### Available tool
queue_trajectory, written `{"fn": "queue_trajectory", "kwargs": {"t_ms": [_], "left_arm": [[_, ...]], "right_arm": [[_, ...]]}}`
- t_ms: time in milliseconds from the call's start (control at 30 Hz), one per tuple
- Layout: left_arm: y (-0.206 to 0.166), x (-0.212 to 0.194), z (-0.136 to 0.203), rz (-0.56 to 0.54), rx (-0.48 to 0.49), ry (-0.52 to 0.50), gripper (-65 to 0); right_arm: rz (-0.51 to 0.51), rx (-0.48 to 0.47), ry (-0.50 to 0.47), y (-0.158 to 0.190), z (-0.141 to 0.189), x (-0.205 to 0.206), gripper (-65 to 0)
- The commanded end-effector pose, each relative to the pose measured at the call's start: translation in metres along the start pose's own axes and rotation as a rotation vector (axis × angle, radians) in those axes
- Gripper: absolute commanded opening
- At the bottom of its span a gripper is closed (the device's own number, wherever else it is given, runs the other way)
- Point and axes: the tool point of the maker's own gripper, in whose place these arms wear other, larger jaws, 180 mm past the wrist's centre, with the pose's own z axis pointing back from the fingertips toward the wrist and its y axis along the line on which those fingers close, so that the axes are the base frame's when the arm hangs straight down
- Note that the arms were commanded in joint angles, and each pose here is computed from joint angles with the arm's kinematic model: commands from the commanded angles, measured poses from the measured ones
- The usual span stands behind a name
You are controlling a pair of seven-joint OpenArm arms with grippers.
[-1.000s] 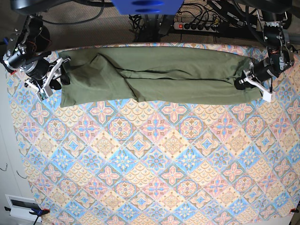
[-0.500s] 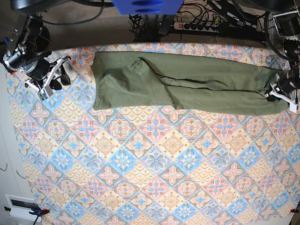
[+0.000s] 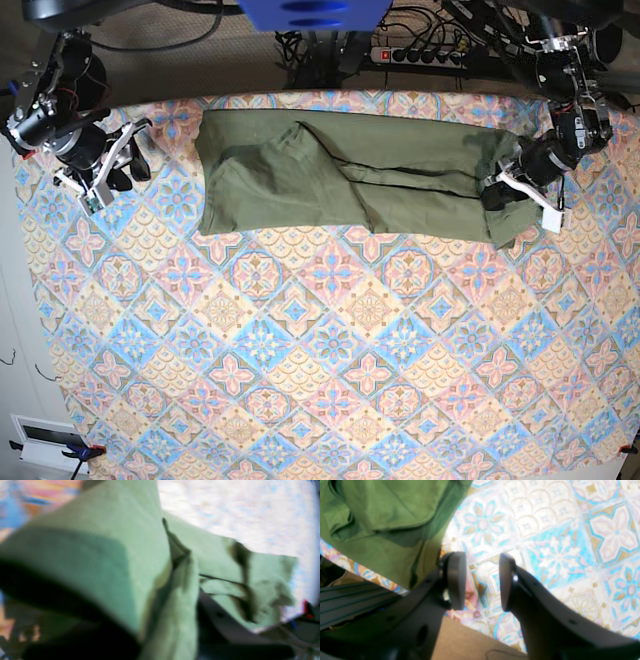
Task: Layout the t-shirt on the table in an organized manner, then fold the t-shirt properly
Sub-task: 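Grasp the strip end with the left gripper and lift it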
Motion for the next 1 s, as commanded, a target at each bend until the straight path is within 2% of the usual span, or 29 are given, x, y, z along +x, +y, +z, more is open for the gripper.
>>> {"fn": "queue_trajectory", "kwargs": {"t_ms": [0, 433, 567, 700, 833, 967], "left_arm": [[-0.005, 0.005, 0.002, 0.002, -0.015, -0.027, -65.0], [-0.029, -0.021, -0.022, 0.137, -0.087, -0.035, -65.0], [-0.025, -0.024, -0.031, 0.181, -0.095, -0.023, -53.1], [-0.053, -0.016, -0.032, 0.142, -0.165, -0.041, -41.1], [-0.087, 0.000, -0.033, 0.106, -0.267, -0.068, -39.6], [-0.097, 0.005, -0.030, 0.098, -0.298, -0.081, -39.6]], "right_arm": [[0.022, -0.006, -0.029, -0.003, 0.005, 0.009, -43.6], [0.023, -0.005, -0.028, -0.002, 0.005, 0.009, -43.6], [0.023, -0.004, -0.027, -0.002, 0.005, 0.009, -43.6], [0.023, -0.004, -0.027, -0.002, 0.005, 0.008, -43.6], [0.023, -0.004, -0.027, -0.002, 0.005, 0.008, -43.6], [0.024, -0.006, -0.028, -0.002, 0.005, 0.009, -43.6]]}}
